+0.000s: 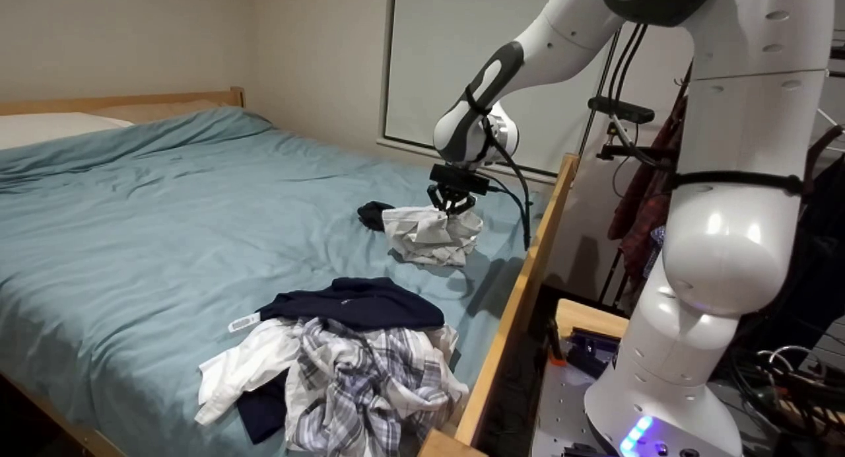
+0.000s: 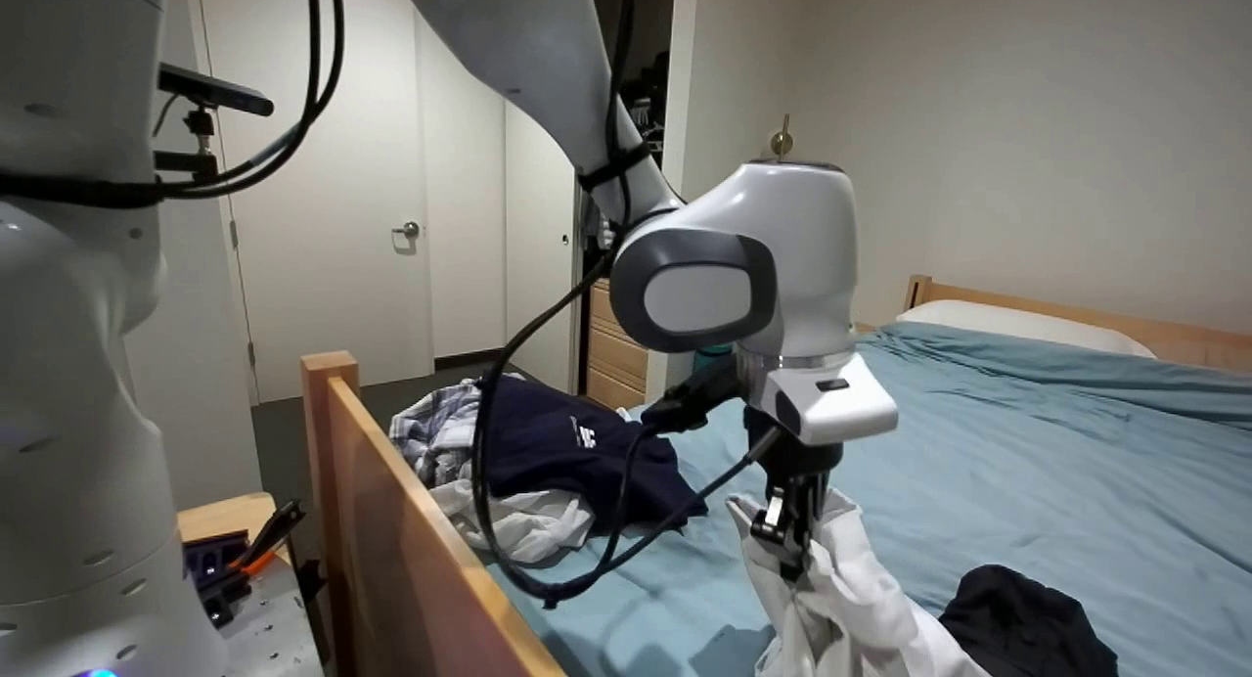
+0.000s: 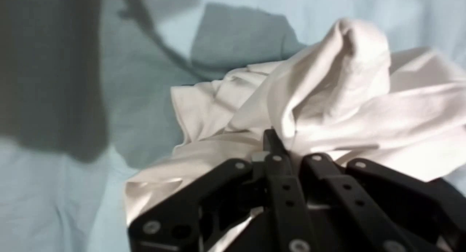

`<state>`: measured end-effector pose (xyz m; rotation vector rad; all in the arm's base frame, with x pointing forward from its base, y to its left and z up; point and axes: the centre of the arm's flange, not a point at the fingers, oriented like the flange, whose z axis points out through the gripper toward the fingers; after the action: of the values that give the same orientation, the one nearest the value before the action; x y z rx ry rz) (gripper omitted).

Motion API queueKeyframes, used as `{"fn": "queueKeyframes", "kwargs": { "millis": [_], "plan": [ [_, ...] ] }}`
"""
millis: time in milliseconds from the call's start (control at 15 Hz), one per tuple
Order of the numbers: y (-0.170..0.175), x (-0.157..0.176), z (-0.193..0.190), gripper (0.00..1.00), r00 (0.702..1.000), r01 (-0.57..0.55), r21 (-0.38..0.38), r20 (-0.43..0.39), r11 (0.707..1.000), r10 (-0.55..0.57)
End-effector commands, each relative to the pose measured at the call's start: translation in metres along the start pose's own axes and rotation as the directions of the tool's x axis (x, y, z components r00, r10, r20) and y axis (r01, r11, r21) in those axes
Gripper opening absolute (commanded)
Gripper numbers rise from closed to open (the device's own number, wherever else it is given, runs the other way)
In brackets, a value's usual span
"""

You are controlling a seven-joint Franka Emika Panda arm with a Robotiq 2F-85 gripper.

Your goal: Arrange the clothes together

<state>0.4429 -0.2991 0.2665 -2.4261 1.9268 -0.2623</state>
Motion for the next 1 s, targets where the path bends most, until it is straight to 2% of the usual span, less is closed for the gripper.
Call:
{"fn": "queueKeyframes", "kwargs": {
  "millis": [0, 400, 667, 933],
  "plan": [
    [-0.032, -0.053, -0.037, 0.05, 0.989, 0.150, 0.062, -0.014, 0.987, -0.149],
    [-0.088, -0.120, -0.069, 0.05, 0.942, 0.336, 0.111, -0.039, 0.935, -0.334],
    [-0.108, -0.161, -0.096, 0.05, 0.900, 0.435, 0.141, -0.077, 0.889, -0.428],
    [-0.134, -0.163, -0.126, 0.05, 0.899, 0.438, 0.172, -0.110, 0.882, -0.425]
  ]
}}
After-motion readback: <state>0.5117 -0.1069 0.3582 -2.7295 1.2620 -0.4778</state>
